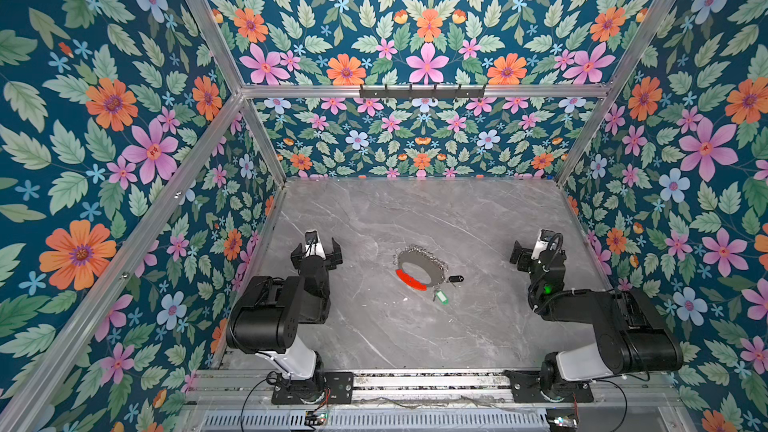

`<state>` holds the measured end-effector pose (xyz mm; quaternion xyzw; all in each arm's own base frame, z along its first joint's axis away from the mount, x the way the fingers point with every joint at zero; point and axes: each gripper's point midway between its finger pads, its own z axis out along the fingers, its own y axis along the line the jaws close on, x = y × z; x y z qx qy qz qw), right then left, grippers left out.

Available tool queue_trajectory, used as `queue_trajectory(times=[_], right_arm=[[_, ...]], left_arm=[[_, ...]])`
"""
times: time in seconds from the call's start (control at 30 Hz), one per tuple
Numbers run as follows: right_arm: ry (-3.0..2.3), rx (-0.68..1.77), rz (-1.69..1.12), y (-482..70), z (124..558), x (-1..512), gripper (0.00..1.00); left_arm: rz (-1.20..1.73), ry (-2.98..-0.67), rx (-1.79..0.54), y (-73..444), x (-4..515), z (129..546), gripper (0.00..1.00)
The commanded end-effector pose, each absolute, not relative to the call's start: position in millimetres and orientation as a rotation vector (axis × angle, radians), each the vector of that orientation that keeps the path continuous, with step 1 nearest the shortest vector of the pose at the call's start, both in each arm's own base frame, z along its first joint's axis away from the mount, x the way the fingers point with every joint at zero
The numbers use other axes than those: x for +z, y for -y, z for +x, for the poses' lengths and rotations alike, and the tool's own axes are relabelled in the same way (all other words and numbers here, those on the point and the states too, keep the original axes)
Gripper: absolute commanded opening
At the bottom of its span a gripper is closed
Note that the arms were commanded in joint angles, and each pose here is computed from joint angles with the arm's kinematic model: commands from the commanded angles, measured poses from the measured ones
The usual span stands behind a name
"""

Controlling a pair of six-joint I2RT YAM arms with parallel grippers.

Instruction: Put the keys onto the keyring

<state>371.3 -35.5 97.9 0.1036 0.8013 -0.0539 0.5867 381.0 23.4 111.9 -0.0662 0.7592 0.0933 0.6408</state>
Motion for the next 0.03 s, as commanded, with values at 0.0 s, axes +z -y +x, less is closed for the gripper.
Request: queue_trajectory(times=[0.0], right_arm=[[-1.861,-0.086,0.205,27.2,372.6,99.9,0.99]], left_arm=[[-0.147,-1.724,0.204,-22.3,114.1,382.1,1.00]])
